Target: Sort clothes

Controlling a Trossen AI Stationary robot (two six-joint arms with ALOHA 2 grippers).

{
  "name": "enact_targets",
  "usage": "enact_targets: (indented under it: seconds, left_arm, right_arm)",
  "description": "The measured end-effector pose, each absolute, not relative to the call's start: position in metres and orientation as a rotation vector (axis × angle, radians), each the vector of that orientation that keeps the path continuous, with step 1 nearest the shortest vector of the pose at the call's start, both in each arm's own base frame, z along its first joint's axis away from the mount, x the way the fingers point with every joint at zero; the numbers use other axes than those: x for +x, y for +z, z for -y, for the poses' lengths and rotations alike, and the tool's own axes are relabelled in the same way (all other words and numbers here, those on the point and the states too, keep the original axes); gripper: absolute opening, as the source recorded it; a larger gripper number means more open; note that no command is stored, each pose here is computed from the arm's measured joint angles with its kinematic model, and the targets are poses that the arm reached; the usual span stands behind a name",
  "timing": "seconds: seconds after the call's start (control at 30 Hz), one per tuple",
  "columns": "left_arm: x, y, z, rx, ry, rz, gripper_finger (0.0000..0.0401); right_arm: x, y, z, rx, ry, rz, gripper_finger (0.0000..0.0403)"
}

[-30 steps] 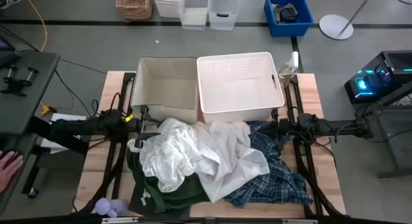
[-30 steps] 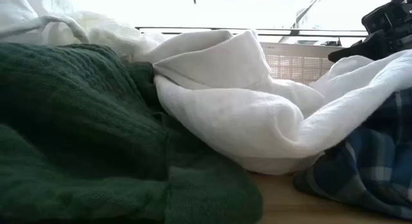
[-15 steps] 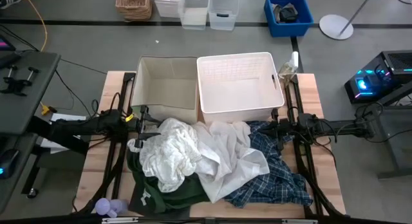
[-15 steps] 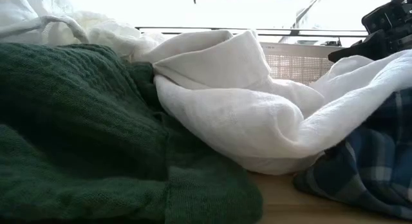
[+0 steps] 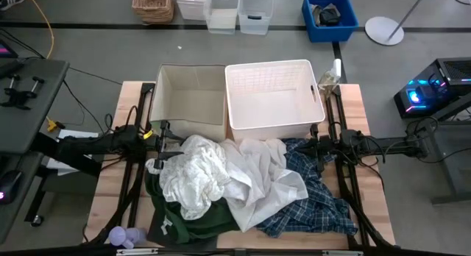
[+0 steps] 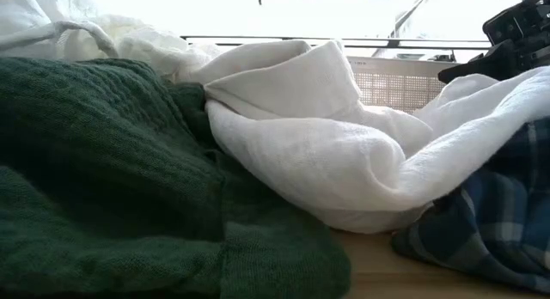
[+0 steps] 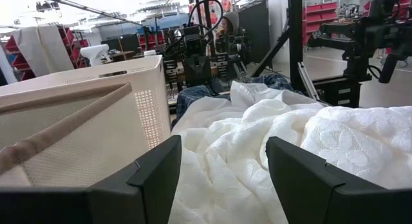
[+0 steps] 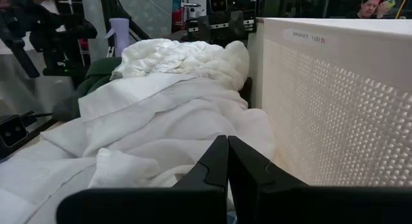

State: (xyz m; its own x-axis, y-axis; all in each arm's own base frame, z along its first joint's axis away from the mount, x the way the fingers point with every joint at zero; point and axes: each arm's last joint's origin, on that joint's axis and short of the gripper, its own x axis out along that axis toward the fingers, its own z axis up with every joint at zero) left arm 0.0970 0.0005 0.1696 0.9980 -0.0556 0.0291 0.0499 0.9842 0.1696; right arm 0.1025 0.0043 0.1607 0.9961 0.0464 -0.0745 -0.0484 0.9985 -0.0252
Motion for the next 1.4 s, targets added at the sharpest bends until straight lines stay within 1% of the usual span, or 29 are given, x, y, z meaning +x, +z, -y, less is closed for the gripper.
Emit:
enact_targets:
  seconds: [0.53, 0.57, 0.6, 0.67, 0.73, 0.77, 0.83, 0.93, 1.0, 1.1, 1.17, 1.3, 1.4]
  left_arm:
    - [0.097, 0.171, -0.001, 0.172, -0.049, 0.049, 0.0216]
    - [0.097, 0.175, -0.001, 0.165, -0.034, 0.094, 0.0216]
    - [0.097, 0.183, -0.001, 0.096, -0.026, 0.169, 0.0216]
    - [0.092, 0.202, -0.002, -0.141, -0.042, 0.371, 0.0216]
    - [0.088, 0.220, -0.003, -0.288, -0.049, 0.555, 0.0216]
    - [0.088, 0.225, -0.003, -0.316, -0.055, 0.598, 0.0216]
    - [0.095, 0.239, -0.002, -0.316, -0.062, 0.593, 0.0216]
    - [0.125, 0.265, 0.001, -0.267, -0.056, 0.459, 0.0216]
    - [0.158, 0.282, 0.005, -0.219, -0.058, 0.354, 0.0216]
    - [0.218, 0.311, 0.011, -0.176, -0.065, 0.282, 0.0216]
    - [0.255, 0.333, 0.014, -0.248, -0.080, 0.290, 0.0216]
    - [0.312, 0.373, 0.024, -0.503, -0.180, 0.333, 0.0216]
    - [0.345, 0.389, 0.030, -0.567, -0.242, 0.356, 0.0216]
  right_arm:
    - [0.103, 0.161, -0.004, -0.027, 0.047, -0.074, 0.0000]
    - [0.103, 0.161, -0.004, -0.027, 0.047, -0.074, 0.0000]
    - [0.102, 0.161, -0.004, -0.027, 0.048, -0.074, 0.0000]
    - [0.103, 0.161, -0.004, -0.027, 0.048, -0.074, 0.0000]
    - [0.102, 0.161, -0.004, -0.027, 0.047, -0.074, 0.0000]
    - [0.102, 0.161, -0.004, -0.027, 0.048, -0.074, 0.0000]
    - [0.103, 0.161, -0.004, -0.027, 0.048, -0.076, 0.0000]
    - [0.103, 0.161, -0.004, -0.027, 0.048, -0.076, 0.0000]
    - [0.103, 0.161, -0.004, -0.027, 0.048, -0.076, 0.0000]
    - [0.103, 0.161, -0.004, -0.027, 0.048, -0.076, 0.0000]
    - [0.103, 0.161, -0.004, -0.027, 0.048, -0.076, 0.0000]
    - [0.103, 0.160, -0.004, -0.027, 0.048, -0.076, 0.0000]
    - [0.103, 0.161, -0.004, -0.027, 0.048, -0.076, 0.0000]
